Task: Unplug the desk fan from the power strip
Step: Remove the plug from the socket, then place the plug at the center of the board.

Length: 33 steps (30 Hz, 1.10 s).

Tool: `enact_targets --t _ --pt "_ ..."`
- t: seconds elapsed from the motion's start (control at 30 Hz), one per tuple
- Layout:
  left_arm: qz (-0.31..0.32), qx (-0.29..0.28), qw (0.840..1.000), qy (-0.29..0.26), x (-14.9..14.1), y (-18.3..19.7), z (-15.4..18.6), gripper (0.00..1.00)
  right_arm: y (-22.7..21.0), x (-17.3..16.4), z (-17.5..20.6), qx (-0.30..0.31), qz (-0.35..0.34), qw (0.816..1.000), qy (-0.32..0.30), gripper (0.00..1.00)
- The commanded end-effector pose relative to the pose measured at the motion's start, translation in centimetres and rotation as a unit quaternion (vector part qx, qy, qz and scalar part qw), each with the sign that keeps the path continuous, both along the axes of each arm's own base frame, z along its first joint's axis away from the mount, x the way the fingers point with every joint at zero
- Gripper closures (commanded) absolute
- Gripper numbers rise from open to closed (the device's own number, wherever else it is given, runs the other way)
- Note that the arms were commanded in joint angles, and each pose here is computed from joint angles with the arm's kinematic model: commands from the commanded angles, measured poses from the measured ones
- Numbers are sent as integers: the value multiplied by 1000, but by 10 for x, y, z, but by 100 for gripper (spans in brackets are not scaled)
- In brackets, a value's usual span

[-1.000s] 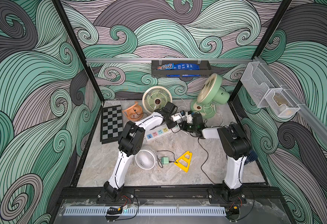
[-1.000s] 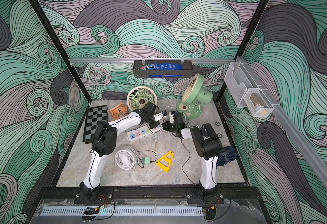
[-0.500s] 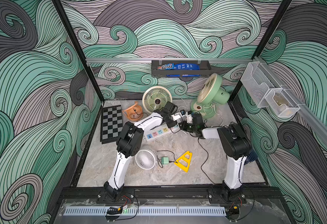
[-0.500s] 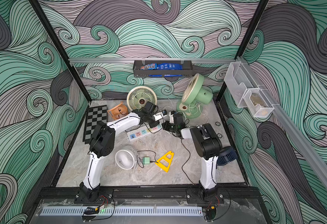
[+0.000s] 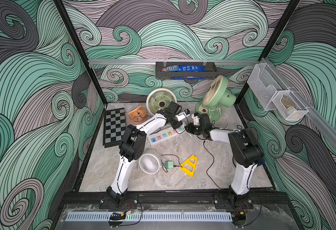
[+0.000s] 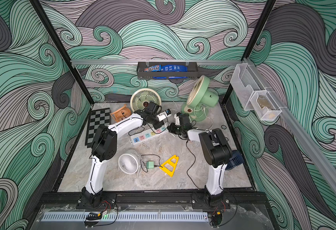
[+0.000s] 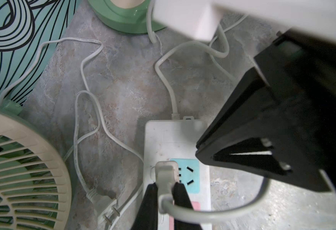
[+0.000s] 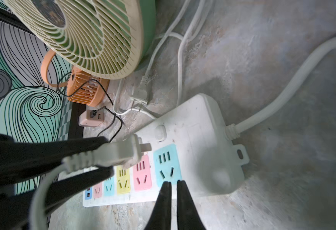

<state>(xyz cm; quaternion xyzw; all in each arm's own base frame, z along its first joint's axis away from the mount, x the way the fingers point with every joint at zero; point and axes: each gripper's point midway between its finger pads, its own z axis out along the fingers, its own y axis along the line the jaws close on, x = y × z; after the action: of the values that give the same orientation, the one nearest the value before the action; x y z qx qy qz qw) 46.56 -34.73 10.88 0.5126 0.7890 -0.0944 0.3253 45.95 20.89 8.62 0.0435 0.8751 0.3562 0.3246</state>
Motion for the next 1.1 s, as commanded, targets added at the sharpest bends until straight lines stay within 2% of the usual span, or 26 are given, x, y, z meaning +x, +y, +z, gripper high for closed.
enact_targets --t 0.0,0.17,0.37,0.63,0.83,1.07 --pt "9 -40 999 -18 10 -14 31 100 -20 7 48 5 -11 999 -48 83" --pt "33 -40 998 -20 19 -22 30 100 -55 4 71 5 -39 997 -68 78" --pt "37 -42 998 -16 23 -42 27 100 -91 -9 87 3 -73 994 -83 77" --pt "35 -46 998 -11 29 -67 19 100 -107 -31 93 -1 -90 992 -91 77" --pt "10 -46 999 6 14 -88 11 100 -114 -45 83 -3 -98 992 -80 76" --pt "-28 -59 997 33 -12 -98 26 100 -104 -62 70 -1 -49 997 -57 62"
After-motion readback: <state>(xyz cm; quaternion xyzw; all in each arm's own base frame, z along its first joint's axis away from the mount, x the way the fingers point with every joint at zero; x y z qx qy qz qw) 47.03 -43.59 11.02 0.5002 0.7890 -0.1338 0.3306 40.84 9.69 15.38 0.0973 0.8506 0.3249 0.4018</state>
